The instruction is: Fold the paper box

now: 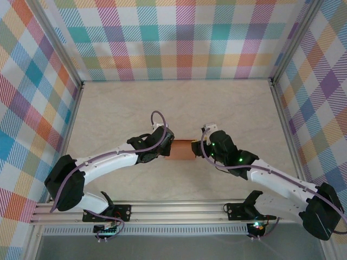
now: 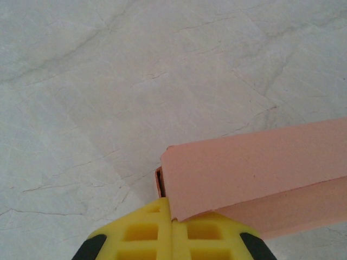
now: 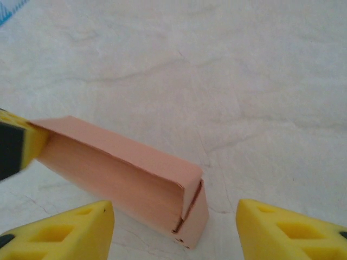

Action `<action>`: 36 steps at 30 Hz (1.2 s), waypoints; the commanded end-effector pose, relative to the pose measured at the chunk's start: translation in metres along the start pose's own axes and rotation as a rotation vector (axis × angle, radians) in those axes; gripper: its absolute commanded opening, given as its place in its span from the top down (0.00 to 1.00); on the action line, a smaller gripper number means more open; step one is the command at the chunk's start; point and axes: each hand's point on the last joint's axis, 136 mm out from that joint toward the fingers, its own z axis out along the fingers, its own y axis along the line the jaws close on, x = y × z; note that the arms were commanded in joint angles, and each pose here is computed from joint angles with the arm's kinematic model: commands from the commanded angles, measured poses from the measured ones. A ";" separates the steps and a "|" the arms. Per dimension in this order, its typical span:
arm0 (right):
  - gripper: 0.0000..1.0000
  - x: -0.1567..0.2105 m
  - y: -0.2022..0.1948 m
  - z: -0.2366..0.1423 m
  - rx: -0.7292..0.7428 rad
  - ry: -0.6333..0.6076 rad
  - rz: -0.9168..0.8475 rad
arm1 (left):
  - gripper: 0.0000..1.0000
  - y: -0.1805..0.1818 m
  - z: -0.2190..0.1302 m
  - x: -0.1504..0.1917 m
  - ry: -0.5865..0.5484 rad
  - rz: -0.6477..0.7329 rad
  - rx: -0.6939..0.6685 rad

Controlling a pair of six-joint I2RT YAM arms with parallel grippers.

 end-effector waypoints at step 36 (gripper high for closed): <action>0.46 0.056 -0.016 0.057 0.179 0.386 0.141 | 0.52 0.011 -0.026 0.020 0.101 0.150 0.011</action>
